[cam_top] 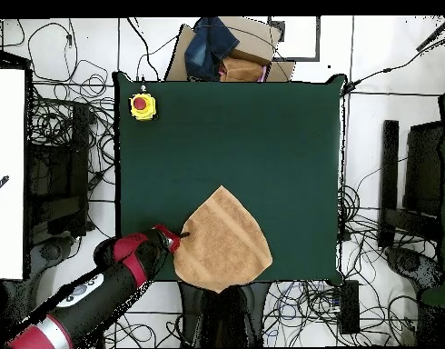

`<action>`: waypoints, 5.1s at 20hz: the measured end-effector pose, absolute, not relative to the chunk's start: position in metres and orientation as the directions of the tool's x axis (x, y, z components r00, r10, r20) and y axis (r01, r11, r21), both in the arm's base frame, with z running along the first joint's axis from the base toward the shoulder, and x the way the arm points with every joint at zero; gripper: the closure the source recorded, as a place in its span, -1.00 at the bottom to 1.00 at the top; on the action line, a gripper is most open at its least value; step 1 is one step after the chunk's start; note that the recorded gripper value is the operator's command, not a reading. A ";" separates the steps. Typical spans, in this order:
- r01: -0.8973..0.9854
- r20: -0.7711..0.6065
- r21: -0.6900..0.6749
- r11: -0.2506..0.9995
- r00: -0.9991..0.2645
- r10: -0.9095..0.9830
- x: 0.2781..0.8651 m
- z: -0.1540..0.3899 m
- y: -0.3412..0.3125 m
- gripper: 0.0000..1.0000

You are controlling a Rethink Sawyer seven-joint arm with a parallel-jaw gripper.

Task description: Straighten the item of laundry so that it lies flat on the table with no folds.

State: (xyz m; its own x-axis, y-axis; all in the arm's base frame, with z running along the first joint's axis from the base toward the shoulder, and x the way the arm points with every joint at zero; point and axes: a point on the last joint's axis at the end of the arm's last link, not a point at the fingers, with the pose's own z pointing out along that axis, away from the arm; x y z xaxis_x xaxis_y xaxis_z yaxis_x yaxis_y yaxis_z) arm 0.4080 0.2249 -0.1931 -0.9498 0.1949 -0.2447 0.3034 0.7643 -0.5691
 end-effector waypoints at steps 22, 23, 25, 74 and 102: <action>0.355 -0.237 -0.528 0.771 -0.934 0.267 0.449 -0.184 0.220 1.00; 0.354 -0.234 -0.527 0.772 -0.934 0.269 0.451 -0.185 0.220 1.00; 0.355 -0.231 -0.526 0.773 -0.934 0.272 0.454 -0.187 0.220 1.00; 0.335 -0.211 -0.495 0.802 -0.941 0.264 0.555 -0.160 0.163 1.00; 0.299 -0.198 -0.477 0.826 -0.953 0.231 0.578 -0.165 0.164 1.00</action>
